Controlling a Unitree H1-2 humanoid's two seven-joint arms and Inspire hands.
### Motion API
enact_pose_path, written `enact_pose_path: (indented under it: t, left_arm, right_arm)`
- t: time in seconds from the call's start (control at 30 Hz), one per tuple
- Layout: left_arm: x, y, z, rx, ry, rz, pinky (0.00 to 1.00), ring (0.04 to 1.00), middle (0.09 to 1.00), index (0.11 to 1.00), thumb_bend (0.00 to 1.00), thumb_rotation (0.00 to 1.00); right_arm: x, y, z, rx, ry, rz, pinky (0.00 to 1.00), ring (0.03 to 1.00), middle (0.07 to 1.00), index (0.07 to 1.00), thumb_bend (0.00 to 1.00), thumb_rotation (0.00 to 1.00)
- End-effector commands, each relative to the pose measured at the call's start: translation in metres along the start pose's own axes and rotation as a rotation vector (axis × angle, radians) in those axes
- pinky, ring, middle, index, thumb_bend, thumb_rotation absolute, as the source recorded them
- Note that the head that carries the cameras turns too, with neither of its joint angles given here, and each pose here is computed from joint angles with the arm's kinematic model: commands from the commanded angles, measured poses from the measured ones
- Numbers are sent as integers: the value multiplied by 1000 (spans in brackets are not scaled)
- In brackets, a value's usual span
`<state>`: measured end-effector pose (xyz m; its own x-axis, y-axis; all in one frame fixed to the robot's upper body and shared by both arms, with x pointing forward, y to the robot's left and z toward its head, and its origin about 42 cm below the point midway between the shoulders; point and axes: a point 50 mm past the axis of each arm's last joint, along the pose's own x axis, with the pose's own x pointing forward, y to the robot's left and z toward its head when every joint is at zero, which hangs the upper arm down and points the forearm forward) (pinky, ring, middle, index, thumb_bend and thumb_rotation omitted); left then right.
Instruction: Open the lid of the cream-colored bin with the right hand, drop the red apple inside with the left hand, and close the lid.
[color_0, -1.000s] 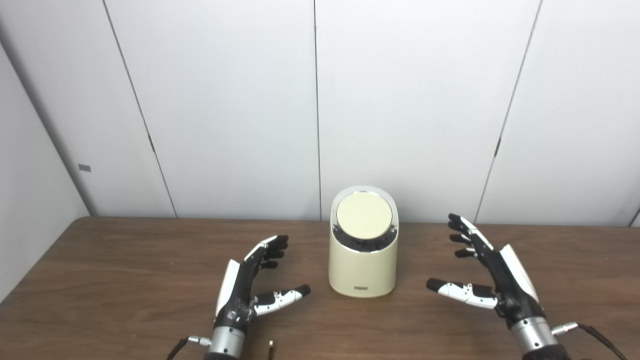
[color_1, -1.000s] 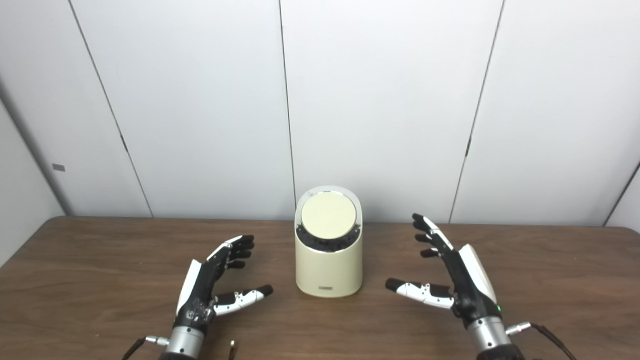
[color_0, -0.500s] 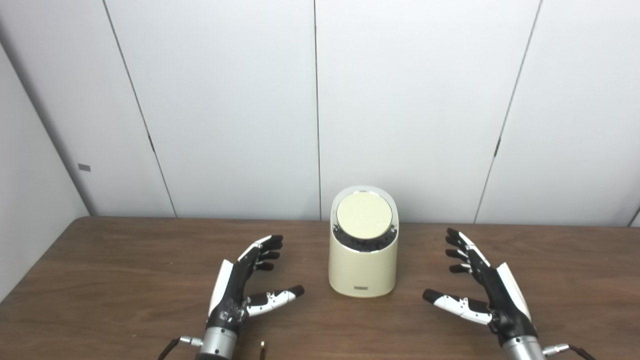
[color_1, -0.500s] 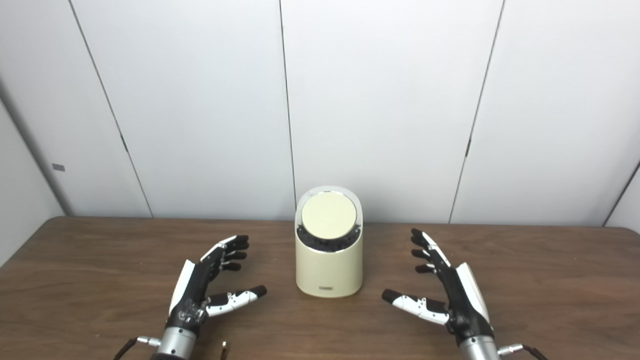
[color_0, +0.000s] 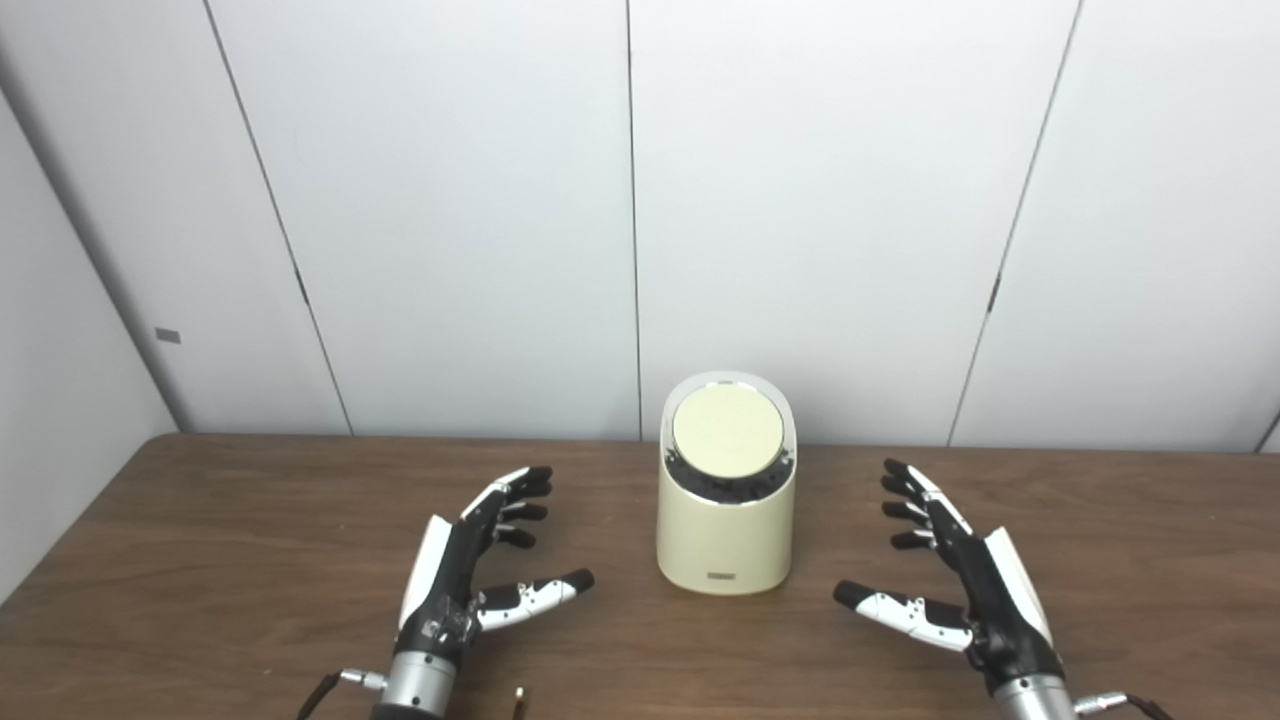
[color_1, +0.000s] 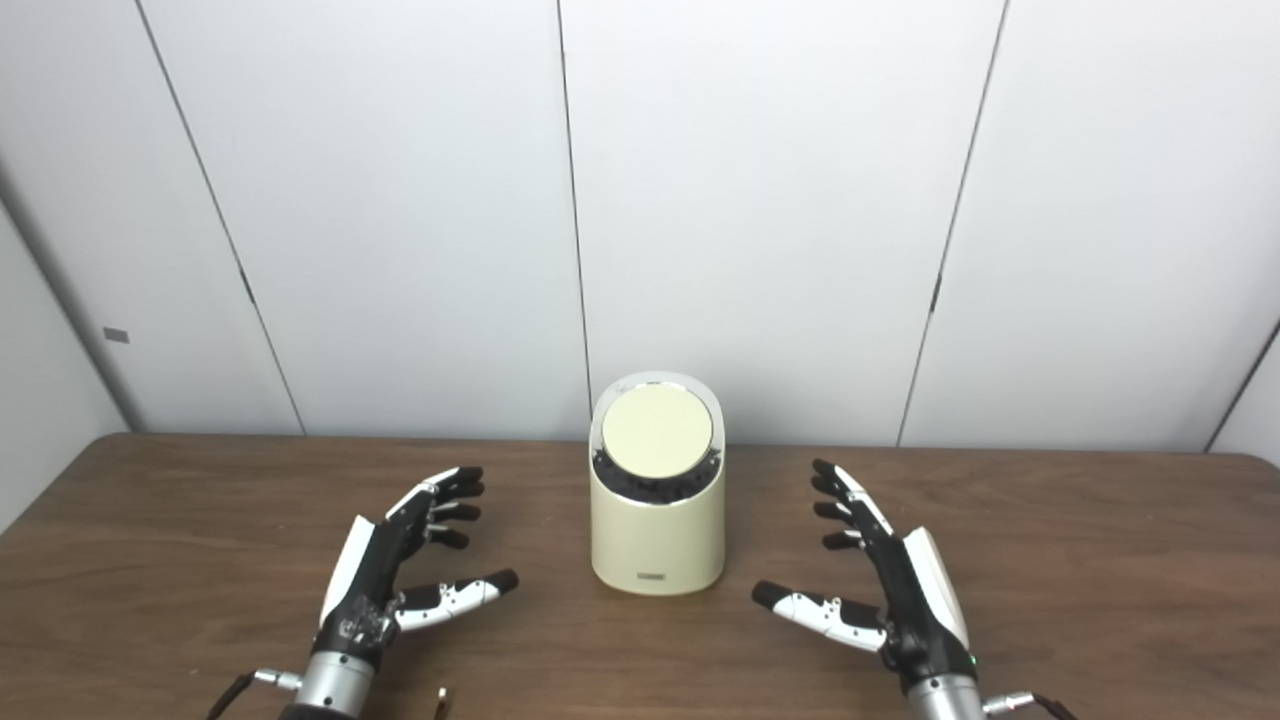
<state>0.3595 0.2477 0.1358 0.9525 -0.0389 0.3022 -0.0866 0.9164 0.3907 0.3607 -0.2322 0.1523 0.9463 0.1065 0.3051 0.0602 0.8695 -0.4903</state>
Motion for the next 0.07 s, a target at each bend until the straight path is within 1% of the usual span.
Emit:
enact_pose_path:
  t: [0.0, 0.03]
  left_arm:
    - [12, 7, 17, -16, -86, 35, 620, 735, 795, 824, 768, 76]
    - [12, 6, 18, -24, -88, 37, 619, 735, 794, 825, 770, 77]
  right_arm:
    - [12, -6, 17, 5, -72, -45, 669, 798, 863, 881, 764, 465]
    - [12, -6, 16, 5, -72, -45, 672, 800, 865, 881, 767, 462]
